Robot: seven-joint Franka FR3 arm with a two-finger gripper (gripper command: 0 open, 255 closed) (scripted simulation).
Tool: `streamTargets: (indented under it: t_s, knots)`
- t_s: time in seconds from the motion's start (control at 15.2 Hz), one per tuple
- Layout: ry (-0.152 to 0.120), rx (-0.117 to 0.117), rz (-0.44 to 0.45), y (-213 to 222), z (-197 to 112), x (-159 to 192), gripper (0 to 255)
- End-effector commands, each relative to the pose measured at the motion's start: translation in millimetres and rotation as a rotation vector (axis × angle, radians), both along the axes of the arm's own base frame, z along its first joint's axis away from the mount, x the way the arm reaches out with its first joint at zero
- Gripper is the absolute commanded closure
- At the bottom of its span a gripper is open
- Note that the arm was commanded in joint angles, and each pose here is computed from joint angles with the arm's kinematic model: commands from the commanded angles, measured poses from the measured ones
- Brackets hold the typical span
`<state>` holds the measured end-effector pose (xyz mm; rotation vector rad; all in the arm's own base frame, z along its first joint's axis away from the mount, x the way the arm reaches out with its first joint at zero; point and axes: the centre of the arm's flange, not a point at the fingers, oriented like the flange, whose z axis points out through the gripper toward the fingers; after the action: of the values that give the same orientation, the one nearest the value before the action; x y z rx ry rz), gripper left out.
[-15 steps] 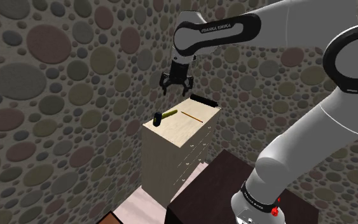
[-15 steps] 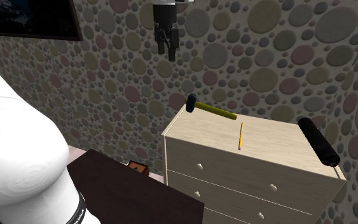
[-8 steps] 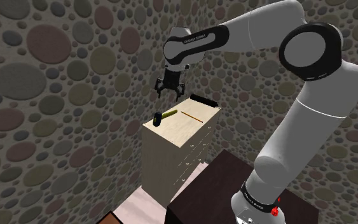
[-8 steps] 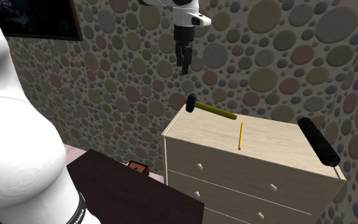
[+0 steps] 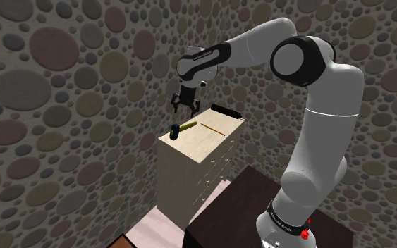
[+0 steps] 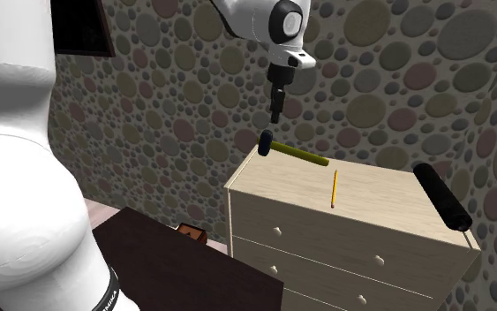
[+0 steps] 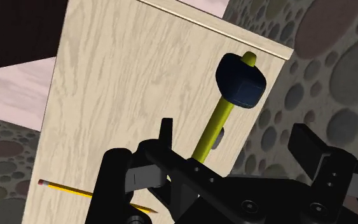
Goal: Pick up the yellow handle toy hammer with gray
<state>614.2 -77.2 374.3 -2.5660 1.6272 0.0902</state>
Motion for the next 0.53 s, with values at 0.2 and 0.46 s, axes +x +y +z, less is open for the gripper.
streamTargets:
  t_s: [0.2,0.46]
  knots:
    - [0.028,0.03,-0.176,-38.9,-51.6,25.3,0]
    - [0.049,0.053,-0.307,-70.4,-89.9,40.4,0]
